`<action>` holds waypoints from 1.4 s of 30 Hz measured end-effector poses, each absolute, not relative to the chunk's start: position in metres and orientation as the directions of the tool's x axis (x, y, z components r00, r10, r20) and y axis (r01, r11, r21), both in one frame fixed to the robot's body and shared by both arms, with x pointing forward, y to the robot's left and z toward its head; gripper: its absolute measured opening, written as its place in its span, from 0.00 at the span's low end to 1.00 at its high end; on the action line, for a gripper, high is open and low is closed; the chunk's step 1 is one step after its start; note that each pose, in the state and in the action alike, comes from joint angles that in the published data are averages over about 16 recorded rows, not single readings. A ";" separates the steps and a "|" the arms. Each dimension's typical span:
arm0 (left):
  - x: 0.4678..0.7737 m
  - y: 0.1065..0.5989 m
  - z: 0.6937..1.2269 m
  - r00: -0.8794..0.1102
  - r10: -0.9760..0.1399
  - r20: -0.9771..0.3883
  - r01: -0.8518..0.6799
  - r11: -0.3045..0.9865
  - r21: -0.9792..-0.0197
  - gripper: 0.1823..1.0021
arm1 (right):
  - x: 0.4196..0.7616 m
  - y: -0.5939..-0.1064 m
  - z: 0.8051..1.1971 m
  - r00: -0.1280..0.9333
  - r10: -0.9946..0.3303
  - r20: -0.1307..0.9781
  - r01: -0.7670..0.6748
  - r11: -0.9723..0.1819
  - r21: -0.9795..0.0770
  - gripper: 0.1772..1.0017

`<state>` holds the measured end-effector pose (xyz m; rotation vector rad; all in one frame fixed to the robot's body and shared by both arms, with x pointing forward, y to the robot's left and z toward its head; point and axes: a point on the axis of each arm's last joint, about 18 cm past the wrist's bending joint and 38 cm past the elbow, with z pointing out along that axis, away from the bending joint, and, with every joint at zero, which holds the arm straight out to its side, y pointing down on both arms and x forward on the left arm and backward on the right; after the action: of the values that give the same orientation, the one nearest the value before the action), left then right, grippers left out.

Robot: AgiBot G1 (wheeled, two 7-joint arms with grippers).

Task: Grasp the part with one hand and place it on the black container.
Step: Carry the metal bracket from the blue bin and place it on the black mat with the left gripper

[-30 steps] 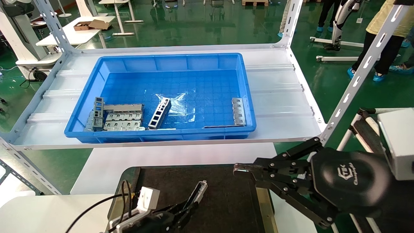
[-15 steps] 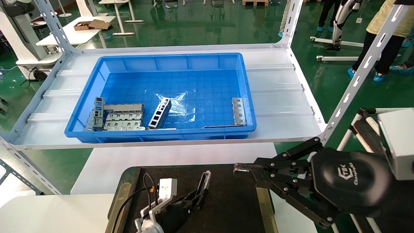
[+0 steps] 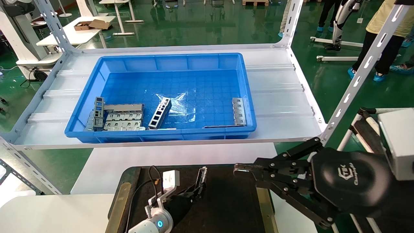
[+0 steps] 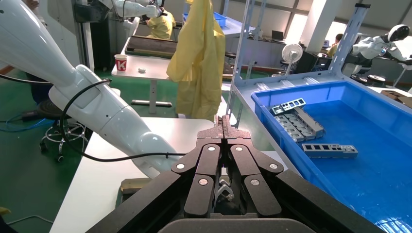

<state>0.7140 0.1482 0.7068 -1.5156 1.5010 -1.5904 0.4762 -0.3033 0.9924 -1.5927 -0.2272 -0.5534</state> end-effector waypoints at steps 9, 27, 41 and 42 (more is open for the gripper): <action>0.718 0.147 0.703 -0.226 -0.882 0.414 -0.336 -0.329 -0.883 0.21 | 0.476 -0.303 0.992 0.860 -0.181 0.477 0.464 -0.110 -0.879 0.02; 0.715 0.148 0.707 -0.207 -0.884 0.420 -0.325 -0.343 -0.882 0.29 | 0.476 -0.303 0.992 0.860 -0.181 0.477 0.464 -0.110 -0.879 0.12; 0.685 0.167 0.741 -0.377 -0.878 0.296 -0.286 -0.193 -0.939 0.58 | 0.476 -0.303 0.992 0.860 -0.181 0.477 0.464 -0.110 -0.879 0.44; 0.681 0.170 0.744 -0.396 -0.873 0.285 -0.285 -0.178 -0.942 0.60 | 0.476 -0.303 0.992 0.860 -0.181 0.477 0.464 -0.110 -0.879 0.46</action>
<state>0.6808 0.1695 0.7437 -1.3349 1.6090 -1.6094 0.4762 -0.3033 0.9924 -1.5927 -0.2272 -0.5534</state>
